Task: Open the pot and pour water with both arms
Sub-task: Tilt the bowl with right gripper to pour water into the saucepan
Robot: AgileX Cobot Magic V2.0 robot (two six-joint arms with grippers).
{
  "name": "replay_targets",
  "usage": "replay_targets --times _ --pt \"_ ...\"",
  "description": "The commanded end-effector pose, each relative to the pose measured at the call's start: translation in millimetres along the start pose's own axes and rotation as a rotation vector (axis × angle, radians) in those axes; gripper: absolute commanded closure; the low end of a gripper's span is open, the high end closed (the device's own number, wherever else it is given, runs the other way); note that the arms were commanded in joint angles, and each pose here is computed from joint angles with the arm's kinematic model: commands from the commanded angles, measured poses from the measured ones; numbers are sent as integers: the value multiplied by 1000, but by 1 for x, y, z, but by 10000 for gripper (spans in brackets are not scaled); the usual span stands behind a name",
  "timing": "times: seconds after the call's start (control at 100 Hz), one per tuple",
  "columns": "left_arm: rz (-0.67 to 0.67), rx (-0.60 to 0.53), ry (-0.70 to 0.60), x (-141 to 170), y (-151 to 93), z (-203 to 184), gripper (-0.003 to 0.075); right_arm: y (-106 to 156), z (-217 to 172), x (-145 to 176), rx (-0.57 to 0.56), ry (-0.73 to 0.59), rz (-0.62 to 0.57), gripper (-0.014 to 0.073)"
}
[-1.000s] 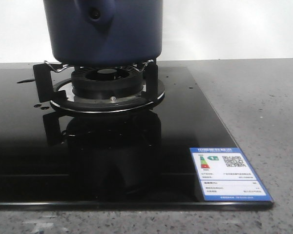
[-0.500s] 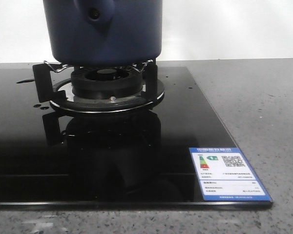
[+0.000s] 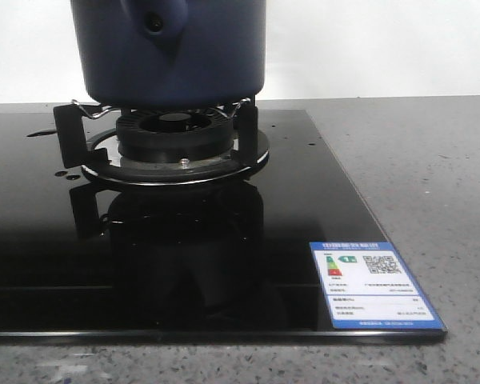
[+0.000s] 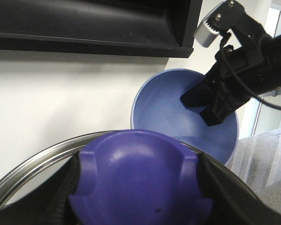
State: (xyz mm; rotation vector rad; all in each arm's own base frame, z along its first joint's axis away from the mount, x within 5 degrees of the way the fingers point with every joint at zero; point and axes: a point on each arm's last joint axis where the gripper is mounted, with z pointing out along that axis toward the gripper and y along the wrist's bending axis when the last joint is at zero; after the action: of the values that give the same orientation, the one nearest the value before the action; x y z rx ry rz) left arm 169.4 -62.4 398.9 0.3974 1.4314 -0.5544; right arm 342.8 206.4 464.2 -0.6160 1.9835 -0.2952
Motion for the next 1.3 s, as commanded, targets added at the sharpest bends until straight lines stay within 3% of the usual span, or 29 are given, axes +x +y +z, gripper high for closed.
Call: replay_targets --times 0.0,0.31,0.86,1.11,1.29 --pt "-32 32 -83 -20 -6 -4 437 -15 -29 -19 83 -165 -16 636" --pt "-32 32 -83 -20 -6 -4 437 1 -31 -31 269 -235 -131 636" --pt "-33 36 -79 -19 -9 -3 437 -3 -47 -46 463 -366 -215 636" --pt "-30 36 -80 -19 -9 -3 437 5 -66 -60 585 -485 -348 636" --pt "-30 38 -79 -19 -9 -2 437 12 -74 -63 608 -516 -376 636"
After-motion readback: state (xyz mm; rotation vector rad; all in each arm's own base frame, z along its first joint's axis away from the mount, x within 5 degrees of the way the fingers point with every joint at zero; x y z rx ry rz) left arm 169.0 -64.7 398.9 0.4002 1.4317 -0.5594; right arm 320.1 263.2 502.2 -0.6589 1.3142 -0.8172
